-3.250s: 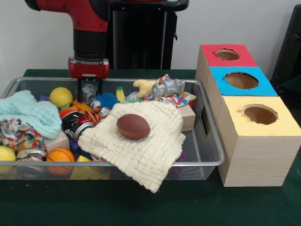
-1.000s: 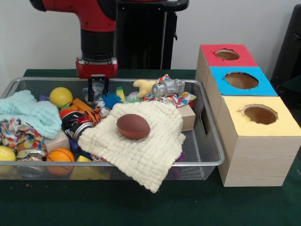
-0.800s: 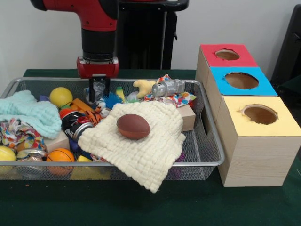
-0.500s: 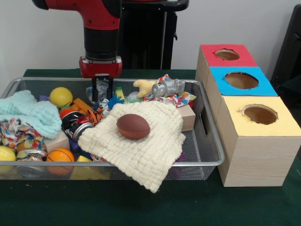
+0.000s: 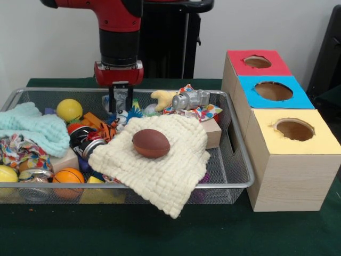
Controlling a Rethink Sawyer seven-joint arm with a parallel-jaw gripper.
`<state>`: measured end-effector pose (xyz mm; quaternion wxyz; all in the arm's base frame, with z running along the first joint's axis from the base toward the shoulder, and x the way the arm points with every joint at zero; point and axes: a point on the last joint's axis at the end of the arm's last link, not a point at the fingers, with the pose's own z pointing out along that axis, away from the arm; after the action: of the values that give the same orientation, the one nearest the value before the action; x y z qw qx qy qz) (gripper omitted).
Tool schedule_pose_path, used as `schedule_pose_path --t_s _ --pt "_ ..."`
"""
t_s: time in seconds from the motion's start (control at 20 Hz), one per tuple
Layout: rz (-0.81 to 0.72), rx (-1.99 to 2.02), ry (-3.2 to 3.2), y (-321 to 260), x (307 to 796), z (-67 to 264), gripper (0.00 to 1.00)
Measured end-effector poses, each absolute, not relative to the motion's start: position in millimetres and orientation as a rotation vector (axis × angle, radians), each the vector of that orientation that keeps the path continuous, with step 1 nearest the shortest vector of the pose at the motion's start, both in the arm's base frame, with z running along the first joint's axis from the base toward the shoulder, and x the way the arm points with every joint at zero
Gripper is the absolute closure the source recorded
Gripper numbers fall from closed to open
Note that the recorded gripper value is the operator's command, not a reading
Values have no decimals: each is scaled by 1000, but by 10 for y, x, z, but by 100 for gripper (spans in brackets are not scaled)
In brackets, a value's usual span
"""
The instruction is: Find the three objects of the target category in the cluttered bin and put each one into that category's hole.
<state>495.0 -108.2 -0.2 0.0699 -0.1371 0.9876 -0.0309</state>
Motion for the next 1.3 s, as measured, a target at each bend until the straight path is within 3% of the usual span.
schedule_pose_path --t_s 0.65,1.3 --pt "-67 -442 2900 -855 5279 215 100" --pt "-73 -424 2808 -641 5686 634 100"
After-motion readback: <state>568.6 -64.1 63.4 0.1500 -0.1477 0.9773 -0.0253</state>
